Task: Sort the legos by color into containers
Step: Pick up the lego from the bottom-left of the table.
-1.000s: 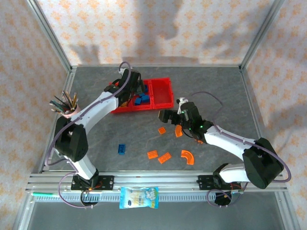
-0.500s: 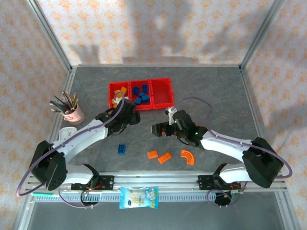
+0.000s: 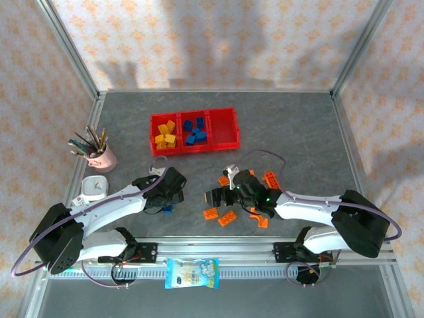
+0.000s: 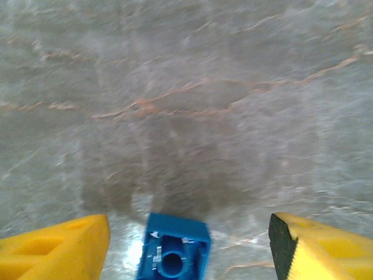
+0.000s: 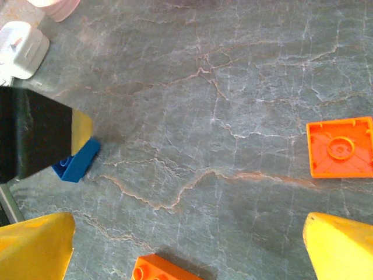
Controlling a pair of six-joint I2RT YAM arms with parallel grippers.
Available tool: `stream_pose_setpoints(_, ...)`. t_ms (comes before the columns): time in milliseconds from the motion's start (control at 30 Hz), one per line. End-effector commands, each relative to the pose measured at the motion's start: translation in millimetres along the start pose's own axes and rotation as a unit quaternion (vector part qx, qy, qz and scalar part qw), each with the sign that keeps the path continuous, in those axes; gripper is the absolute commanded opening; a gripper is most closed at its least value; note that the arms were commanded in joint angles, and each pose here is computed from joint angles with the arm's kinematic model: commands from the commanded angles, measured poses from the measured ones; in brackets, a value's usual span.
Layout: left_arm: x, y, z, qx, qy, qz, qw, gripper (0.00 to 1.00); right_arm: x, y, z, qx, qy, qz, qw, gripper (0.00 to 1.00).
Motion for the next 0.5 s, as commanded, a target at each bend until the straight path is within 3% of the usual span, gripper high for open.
stream_pose_setpoints(0, 18, 0, -7, -0.006, 0.020, 0.028, 0.999, 0.75, 1, -2, 6, -0.023, -0.011, -0.003, 1.000, 1.00)
stream_pose_setpoints(267, 9, -9, -21, 0.020, 0.016, -0.008, 1.000, 0.68, 2, -5, 9, -0.023, -0.004, -0.008, 1.000, 1.00)
stream_pose_setpoints(467, 6, -14, -21, 0.018, -0.004, 0.012, 1.000, 0.61, 1, -8, 10, -0.022, -0.002, -0.011, 1.000, 1.00)
Point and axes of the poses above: each hand's point on the last joint's axis, 136 mm out from that joint toward the fingers, its own y axis back along the fingers, its own x axis along the line the jaws close on, z = x × y, the point moved 5 cm from there along y, back along the fingers, and after that the axes turned 8 degrees about y, right-handed, at the moved point
